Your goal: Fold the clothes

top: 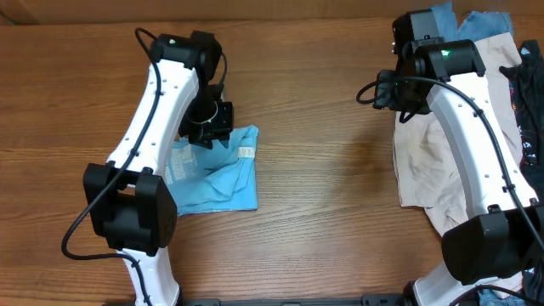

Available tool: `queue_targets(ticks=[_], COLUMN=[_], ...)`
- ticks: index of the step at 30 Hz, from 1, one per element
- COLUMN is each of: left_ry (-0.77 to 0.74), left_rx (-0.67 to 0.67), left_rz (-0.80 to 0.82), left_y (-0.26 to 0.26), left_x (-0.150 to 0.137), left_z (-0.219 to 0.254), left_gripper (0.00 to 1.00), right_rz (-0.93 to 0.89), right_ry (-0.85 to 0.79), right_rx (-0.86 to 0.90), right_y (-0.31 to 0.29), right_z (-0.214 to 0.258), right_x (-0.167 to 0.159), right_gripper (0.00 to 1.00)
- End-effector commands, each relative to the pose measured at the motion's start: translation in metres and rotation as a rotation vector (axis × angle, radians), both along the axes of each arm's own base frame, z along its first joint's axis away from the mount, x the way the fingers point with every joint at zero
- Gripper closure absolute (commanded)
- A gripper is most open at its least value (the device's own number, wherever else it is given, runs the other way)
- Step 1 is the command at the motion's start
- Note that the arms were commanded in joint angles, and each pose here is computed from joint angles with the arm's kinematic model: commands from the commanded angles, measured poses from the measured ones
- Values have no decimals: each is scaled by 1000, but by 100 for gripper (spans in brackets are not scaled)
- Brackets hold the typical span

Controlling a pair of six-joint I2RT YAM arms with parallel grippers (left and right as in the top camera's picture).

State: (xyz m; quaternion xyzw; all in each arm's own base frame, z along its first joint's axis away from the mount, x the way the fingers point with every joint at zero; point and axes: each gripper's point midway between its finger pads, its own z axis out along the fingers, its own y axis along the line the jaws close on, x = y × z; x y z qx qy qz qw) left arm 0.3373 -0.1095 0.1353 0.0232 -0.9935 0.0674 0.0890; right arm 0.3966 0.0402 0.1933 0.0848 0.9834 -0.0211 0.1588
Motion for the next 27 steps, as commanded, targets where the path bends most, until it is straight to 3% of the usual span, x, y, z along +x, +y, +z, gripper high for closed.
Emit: queue_targets(ticks=[1,7,11,17,21,27], left_ry=[8,9,23,27,-7,-9], left_rx=[10,144,377,251,145,177], left_rz=[-1,19,136,310,303,285], left_y=[0,31,79,102,103,111], left_x=[-1,-1,-7,5,17,17], left_z=[-3,-4,1,-4,-7,-29], left_gripper=[67,72,76,76,75,72], right_rz=[0,19,258,540,652,772], right_ry=[-24,-17,15,49,70,75], right_rx=[7,24,260,445,480,543], right_y=[-1,3,54,118,161,234], right_z=[9,8,11,15,1,-26], right_x=[-1,-2,-12,-39,-54,-72], right_gripper=[44,44,45,45,44,44])
